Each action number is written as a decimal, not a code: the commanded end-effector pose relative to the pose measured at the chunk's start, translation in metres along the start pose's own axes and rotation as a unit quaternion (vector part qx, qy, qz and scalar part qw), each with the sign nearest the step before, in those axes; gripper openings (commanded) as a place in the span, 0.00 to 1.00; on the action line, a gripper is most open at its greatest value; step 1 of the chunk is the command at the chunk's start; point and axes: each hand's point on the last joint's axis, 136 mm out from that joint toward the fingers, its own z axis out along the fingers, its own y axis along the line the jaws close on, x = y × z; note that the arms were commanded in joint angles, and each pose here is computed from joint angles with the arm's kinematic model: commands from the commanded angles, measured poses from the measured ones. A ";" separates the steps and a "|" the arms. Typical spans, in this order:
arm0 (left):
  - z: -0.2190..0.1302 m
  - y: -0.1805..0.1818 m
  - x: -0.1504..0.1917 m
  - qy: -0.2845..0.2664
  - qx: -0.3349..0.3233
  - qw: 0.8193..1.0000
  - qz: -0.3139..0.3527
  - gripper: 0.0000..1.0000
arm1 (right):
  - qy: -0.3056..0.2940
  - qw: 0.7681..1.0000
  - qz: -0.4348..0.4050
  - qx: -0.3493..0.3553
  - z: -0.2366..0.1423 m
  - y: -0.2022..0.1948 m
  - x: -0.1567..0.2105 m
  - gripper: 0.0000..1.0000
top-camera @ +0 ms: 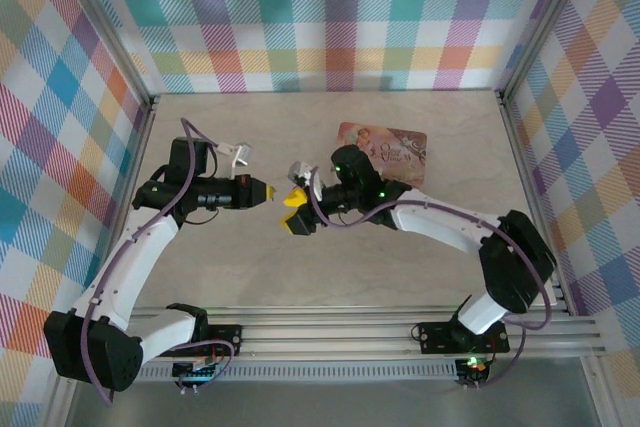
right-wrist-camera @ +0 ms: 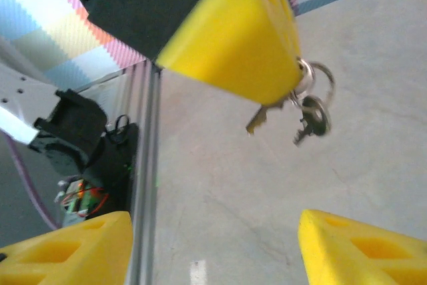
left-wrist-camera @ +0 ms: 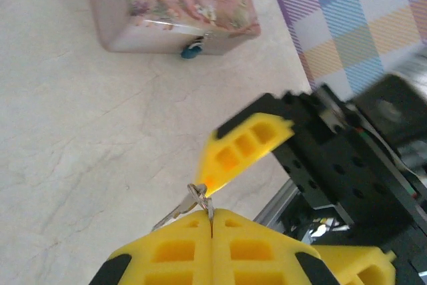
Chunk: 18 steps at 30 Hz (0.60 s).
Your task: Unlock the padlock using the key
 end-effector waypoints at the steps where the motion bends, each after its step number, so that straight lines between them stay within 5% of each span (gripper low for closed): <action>1: -0.003 0.008 -0.011 -0.012 -0.029 0.997 -0.072 0.00 | -0.052 0.996 -0.024 0.065 -0.013 -0.013 -0.021 0.65; 18: -0.012 0.017 -0.013 -0.014 -0.086 0.971 -0.223 0.00 | -0.082 0.936 -0.263 0.219 0.026 -0.019 -0.055 0.49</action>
